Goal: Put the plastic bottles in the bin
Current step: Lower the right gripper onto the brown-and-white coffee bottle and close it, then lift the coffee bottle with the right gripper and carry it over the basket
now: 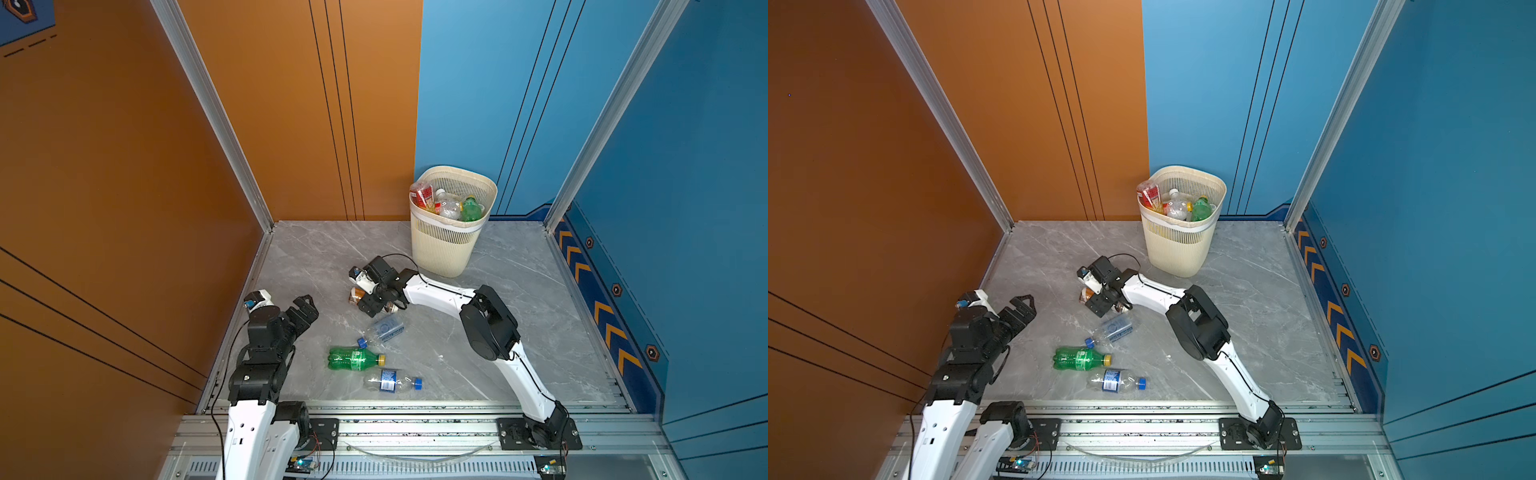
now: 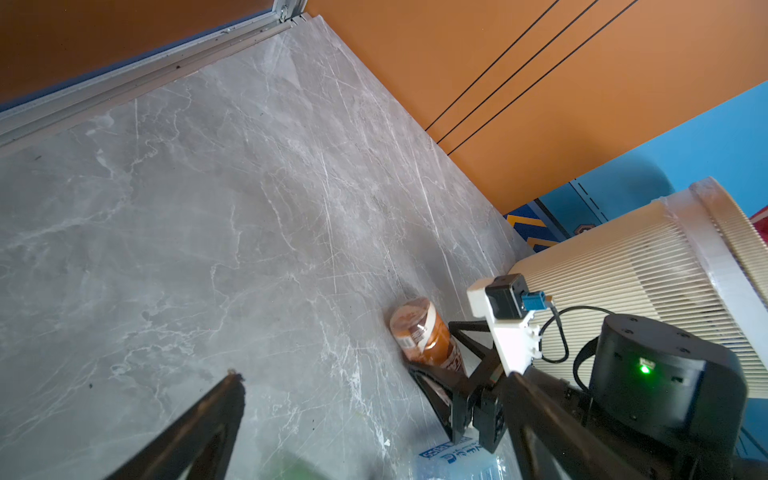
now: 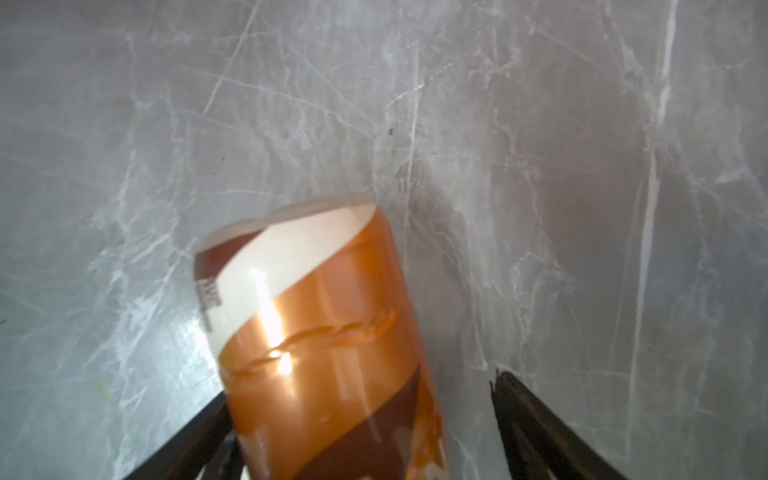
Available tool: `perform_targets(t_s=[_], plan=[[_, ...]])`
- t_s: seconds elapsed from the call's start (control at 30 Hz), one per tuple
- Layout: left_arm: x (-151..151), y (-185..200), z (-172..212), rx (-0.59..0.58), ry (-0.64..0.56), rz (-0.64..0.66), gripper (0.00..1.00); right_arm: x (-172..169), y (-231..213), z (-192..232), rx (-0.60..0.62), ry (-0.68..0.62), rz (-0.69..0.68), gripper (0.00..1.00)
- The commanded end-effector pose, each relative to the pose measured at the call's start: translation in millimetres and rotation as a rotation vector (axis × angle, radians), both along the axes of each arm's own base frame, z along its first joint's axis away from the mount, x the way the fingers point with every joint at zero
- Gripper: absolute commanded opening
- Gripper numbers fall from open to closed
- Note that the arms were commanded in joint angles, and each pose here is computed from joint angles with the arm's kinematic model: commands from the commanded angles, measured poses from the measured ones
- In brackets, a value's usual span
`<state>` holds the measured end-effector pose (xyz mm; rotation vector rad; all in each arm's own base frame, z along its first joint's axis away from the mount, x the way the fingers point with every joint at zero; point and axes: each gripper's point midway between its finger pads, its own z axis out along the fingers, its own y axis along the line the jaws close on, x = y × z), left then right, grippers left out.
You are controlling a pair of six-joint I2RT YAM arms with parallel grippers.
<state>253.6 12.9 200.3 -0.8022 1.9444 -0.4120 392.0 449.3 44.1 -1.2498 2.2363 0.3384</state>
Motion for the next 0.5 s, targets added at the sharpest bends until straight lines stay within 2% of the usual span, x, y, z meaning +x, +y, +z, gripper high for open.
perform_targets(t_s=[0.0, 0.23, 0.47], plan=[[-1.5, -2.6, -8.3, -0.03, 0.015, -0.009, 0.98, 8.8, -4.9, 1.7, -0.021, -0.01, -0.019, 0.81], [-0.9, -4.1, -12.2, -0.053, 0.014, -0.011, 0.98, 22.8, -6.9, 40.2, 0.041, -0.068, -0.054, 0.58], [-1.6, -5.2, -13.8, -0.062, 0.015, -0.016, 0.98, 23.2, -20.9, 132.3, 0.168, -0.195, -0.116, 0.52]])
